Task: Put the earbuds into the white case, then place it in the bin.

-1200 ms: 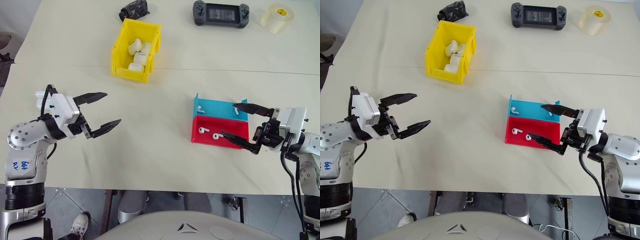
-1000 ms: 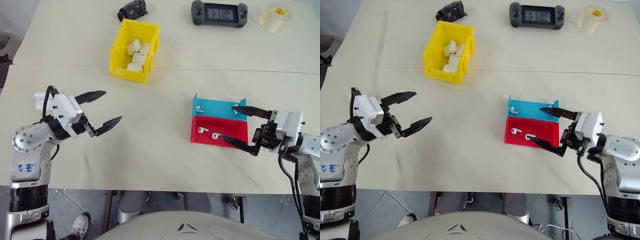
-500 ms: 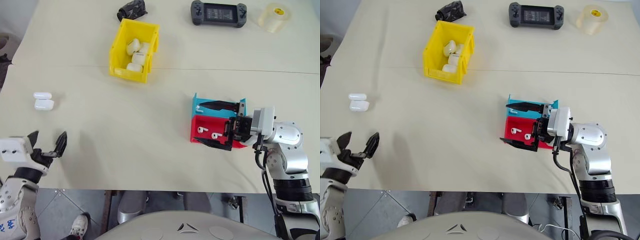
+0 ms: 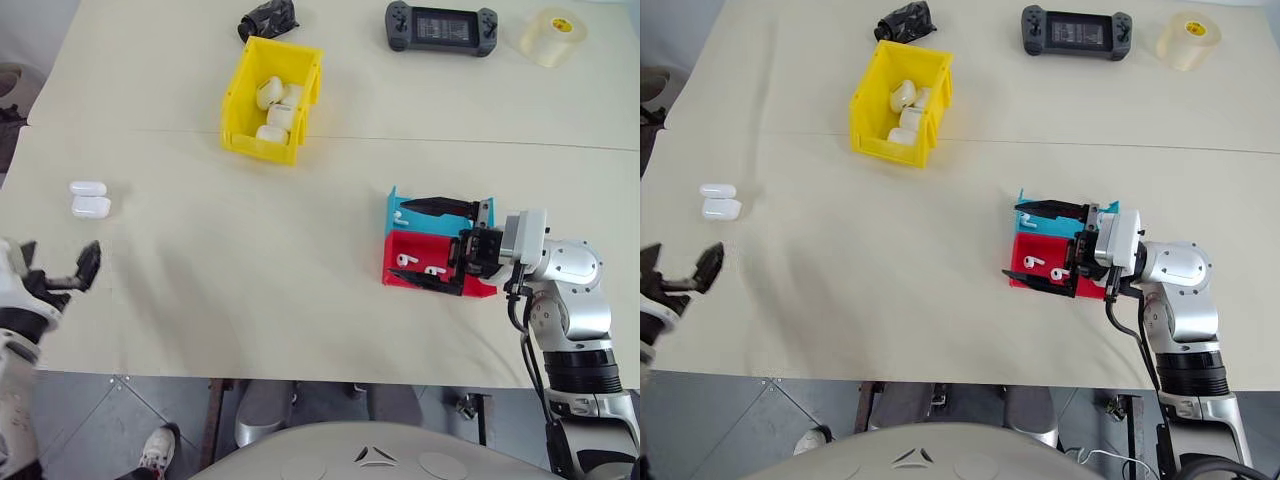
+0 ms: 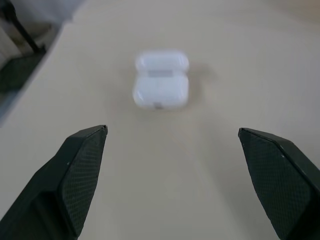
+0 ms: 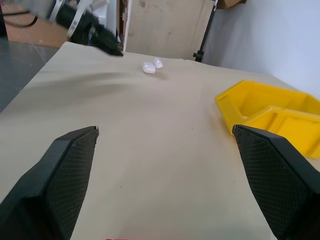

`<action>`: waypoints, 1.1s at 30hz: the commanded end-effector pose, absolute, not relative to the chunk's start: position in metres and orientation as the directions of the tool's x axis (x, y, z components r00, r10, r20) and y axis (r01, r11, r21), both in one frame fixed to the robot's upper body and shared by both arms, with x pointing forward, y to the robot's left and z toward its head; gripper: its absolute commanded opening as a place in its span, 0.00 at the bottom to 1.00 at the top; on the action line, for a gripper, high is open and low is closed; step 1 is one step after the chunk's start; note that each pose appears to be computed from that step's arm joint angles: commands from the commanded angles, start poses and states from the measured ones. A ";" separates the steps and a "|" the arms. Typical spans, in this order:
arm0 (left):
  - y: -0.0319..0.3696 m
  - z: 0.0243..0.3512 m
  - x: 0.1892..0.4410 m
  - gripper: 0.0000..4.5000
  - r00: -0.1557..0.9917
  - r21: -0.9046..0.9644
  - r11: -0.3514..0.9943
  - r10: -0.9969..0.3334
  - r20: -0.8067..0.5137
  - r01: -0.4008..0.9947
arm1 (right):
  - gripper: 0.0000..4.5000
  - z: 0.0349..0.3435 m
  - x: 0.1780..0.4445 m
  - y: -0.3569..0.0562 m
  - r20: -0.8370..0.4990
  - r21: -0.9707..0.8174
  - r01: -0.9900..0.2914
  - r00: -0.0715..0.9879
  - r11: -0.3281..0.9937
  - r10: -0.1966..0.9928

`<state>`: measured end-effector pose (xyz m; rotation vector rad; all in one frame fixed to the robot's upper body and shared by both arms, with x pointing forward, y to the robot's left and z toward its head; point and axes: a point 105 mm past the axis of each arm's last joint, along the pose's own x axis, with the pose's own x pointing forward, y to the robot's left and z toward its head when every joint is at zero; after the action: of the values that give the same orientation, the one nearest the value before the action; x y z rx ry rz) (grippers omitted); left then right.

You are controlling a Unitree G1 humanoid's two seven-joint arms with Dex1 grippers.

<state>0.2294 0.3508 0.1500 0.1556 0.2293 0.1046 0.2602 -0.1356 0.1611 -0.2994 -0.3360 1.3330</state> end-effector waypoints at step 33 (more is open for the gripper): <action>0.378 0.151 0.335 0.99 0.721 0.113 0.985 -0.016 -0.692 0.130 | 1.00 0.181 0.245 -0.109 0.120 -0.405 -0.894 0.155 0.191 0.981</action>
<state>0.3350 0.3713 0.1468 0.1485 0.7661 -0.1121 0.2498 -0.1124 0.1717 -0.2423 -0.3391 1.3588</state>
